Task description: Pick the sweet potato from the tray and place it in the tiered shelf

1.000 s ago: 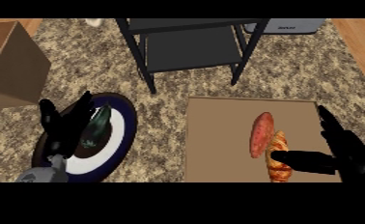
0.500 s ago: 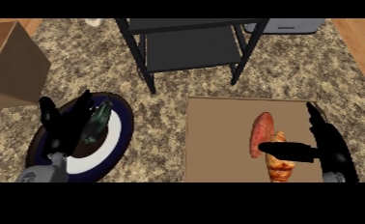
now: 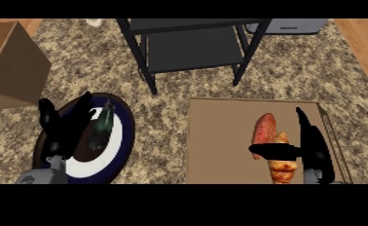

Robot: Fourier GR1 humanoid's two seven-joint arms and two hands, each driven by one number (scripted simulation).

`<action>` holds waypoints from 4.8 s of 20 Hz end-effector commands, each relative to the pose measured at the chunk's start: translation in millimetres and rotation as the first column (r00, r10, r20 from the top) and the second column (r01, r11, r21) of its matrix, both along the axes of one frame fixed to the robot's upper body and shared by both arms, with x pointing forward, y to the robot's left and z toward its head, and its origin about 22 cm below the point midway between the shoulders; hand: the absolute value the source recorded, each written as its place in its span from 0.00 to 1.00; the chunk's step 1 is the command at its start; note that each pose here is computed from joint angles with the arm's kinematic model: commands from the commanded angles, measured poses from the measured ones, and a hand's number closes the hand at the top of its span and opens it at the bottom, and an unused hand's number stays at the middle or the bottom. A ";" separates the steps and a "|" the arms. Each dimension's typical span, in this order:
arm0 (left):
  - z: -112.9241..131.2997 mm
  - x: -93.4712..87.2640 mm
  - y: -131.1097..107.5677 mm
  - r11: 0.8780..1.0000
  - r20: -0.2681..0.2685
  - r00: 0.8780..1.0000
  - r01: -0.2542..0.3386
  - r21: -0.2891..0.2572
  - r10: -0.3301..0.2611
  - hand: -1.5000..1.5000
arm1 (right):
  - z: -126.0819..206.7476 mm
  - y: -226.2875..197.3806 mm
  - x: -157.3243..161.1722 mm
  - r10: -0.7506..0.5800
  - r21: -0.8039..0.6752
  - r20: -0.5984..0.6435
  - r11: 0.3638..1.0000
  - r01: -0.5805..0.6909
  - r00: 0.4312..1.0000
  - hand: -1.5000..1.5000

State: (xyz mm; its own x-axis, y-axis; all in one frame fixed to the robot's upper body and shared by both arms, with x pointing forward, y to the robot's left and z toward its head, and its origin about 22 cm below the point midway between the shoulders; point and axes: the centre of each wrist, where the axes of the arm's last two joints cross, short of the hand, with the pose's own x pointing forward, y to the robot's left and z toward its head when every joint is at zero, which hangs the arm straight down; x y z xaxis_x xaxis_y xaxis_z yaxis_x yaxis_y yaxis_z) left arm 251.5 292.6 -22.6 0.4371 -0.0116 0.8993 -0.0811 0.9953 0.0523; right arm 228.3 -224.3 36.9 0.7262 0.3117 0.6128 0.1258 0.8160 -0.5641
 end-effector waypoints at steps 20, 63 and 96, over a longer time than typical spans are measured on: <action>-15.6 -10.0 7.7 1.000 -0.009 1.000 -0.004 -0.008 0.003 0.50 | -50.9 18.2 33.2 0.264 -0.039 -0.050 0.963 -0.266 0.963 1.00; -7.5 6.1 2.7 1.000 -0.020 1.000 0.000 -0.015 0.000 0.50 | 290.3 217.5 32.9 0.628 -0.498 0.539 0.775 -0.389 0.561 1.00; -5.1 -7.1 -0.5 1.000 0.002 1.000 0.026 -0.018 -0.026 0.50 | 272.2 183.8 206.0 0.681 -0.604 0.424 0.704 -0.374 0.597 1.00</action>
